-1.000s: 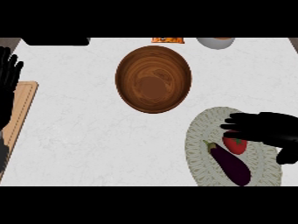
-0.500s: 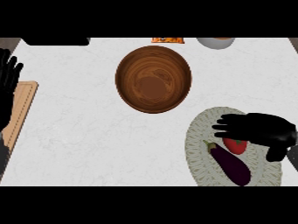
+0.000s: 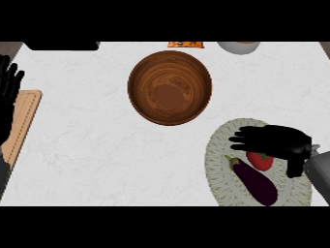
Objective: Pick the tomato from the placemat and place it in the bowl
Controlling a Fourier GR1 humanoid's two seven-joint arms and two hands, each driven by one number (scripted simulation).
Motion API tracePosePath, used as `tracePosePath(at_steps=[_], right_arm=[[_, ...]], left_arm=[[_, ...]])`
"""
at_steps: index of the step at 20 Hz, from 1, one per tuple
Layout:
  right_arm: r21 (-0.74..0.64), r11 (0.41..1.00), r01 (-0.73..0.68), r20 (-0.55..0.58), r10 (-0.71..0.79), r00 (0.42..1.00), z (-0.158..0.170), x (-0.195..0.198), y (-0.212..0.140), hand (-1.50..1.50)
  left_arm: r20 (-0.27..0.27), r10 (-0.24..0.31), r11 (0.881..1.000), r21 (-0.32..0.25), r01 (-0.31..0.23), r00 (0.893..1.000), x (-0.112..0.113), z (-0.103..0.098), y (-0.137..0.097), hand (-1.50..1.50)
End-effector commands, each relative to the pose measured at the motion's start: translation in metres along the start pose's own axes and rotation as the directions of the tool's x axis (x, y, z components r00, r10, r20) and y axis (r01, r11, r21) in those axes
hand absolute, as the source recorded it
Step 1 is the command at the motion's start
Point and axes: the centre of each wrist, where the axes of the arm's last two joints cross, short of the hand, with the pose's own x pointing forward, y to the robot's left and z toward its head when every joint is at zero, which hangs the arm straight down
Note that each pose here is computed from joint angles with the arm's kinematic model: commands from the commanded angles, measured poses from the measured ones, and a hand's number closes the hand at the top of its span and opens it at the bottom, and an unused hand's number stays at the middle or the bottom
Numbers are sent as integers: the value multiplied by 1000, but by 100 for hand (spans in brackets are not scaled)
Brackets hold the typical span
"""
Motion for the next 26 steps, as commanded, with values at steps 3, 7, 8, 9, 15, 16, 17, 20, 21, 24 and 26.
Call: tracePosePath(at_steps=[3, 7, 8, 9, 15, 16, 17, 20, 21, 24, 26], right_arm=[[-3, 1000, -13, 51, 13, 999, -15, -13, 10, 150], [-102, 995, -15, 94, 25, 995, -12, -5, 4, 150], [-124, 992, -16, 103, 29, 994, -11, -2, 13, 150], [-106, 994, -28, 98, 39, 994, -17, -19, 14, 150], [-177, 984, -14, 51, 23, 998, -1, -48, -35, 150], [-178, 983, -34, -28, 30, 999, 1, -56, -64, 150], [-204, 978, -53, -103, 32, 994, 36, -68, -97, 150], [-187, 978, -95, -282, 39, 959, 65, -78, -118, 150], [-205, 974, -93, -297, 28, 954, 69, -82, -118, 150], [-238, 966, -101, -325, 19, 946, 88, -89, -133, 150], [-286, 949, -134, -352, 26, 936, 104, -91, -153, 150]], left_arm=[[-1, 21, 1000, 5, -21, 1000, 5, -3, 0, 0], [2, -8, 1000, 0, 8, 1000, 8, 0, 7, 0], [-17, 1, 1000, 6, 0, 1000, -7, 4, -9, 0], [2, 20, 1000, -6, -20, 1000, 0, 2, -3, 0], [13, 12, 1000, -23, -12, 1000, 2, -8, -11, 0], [21, 11, 999, -41, -10, 1000, 3, -6, -15, 0], [35, 31, 997, -66, -29, 999, 6, -8, -17, 0], [92, 52, 991, -127, -40, 994, 23, -19, -35, 0], [84, 47, 990, -140, -35, 995, 24, -20, -34, 0], [99, 64, 989, -141, -50, 993, 25, -23, -45, 0], [90, 72, 986, -159, -57, 993, 25, -22, -49, 0]])
